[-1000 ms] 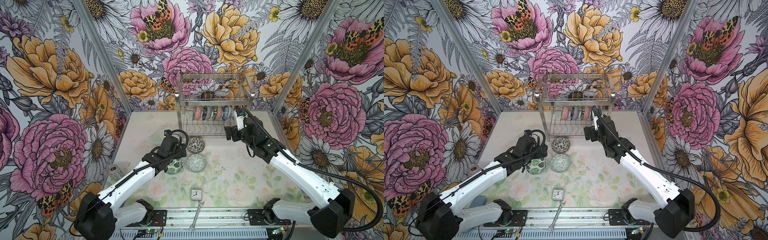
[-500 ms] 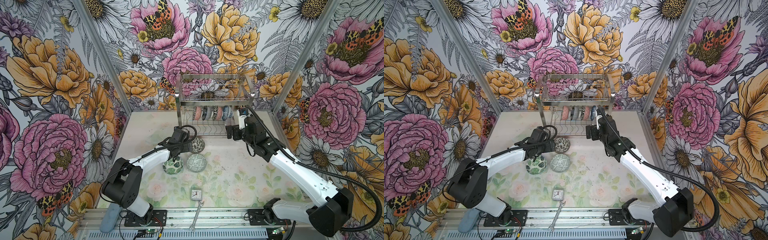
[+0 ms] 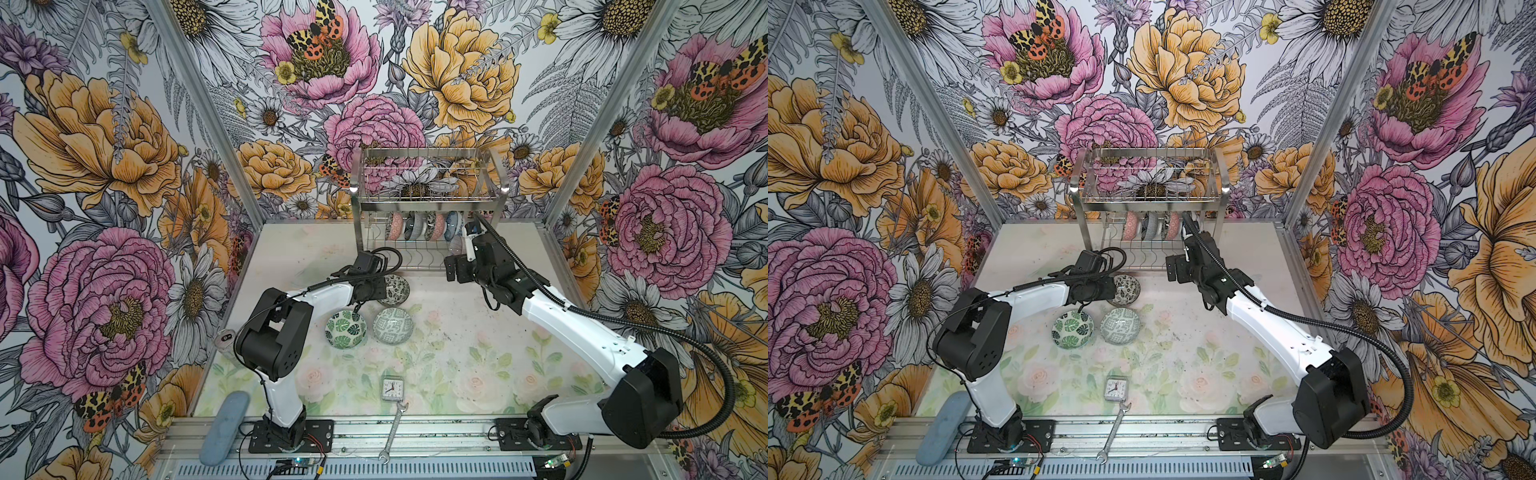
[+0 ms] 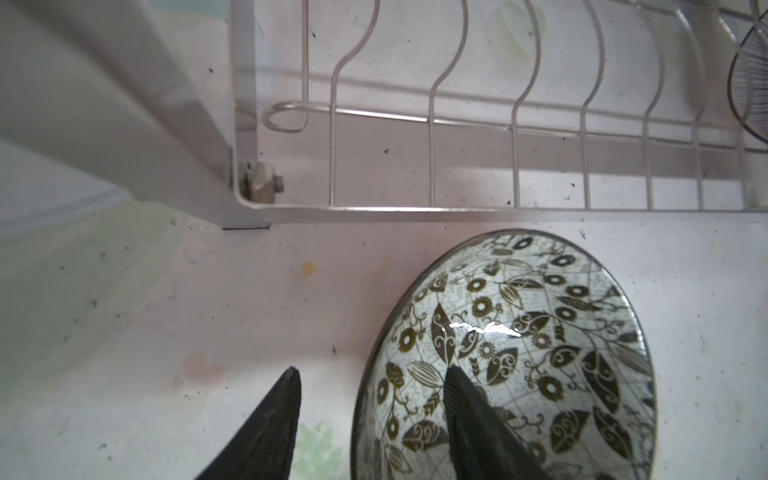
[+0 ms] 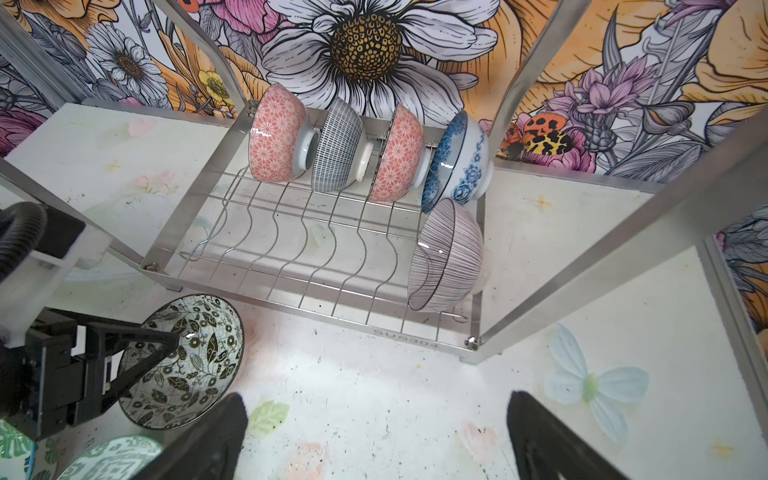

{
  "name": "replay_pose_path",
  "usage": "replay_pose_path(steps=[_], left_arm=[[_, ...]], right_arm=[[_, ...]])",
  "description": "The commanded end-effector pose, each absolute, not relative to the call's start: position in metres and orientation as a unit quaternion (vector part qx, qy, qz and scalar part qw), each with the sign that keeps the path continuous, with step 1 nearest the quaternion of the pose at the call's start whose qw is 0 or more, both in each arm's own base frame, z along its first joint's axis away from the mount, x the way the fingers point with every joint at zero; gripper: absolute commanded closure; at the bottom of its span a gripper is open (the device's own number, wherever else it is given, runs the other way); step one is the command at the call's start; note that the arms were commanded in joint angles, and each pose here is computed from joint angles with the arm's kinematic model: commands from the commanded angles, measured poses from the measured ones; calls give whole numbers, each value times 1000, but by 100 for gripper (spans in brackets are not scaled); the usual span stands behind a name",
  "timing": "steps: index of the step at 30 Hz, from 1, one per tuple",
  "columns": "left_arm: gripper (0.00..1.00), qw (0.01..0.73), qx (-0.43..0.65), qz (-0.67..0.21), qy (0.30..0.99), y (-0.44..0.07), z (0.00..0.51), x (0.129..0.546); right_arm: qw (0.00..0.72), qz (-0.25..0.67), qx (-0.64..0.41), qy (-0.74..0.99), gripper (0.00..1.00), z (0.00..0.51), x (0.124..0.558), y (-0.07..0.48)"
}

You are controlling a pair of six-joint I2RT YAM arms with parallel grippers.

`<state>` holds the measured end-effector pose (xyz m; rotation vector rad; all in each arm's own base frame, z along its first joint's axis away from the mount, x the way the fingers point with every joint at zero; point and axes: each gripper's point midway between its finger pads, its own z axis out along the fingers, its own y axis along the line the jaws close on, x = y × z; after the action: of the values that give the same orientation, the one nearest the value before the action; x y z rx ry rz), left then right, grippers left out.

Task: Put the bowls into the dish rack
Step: 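Lower the left gripper onto the black-leaf bowl rim and close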

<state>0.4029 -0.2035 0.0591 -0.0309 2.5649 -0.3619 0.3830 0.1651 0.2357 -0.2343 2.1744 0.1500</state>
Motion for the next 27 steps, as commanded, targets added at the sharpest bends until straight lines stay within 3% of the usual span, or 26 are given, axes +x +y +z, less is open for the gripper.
replay_pose_path(steps=[1,16,27], left_arm=[[53,282,-8,-153,947,-212,62,417],[97,285,-10,-144,948,-208,65,416],[100,374,-5,-136,917,-204,153,414]], right_arm=[[481,68,-86,870,0,257,392,167],[482,62,-89,869,0,256,390,163],[492,79,-100,861,0,270,385,167]])
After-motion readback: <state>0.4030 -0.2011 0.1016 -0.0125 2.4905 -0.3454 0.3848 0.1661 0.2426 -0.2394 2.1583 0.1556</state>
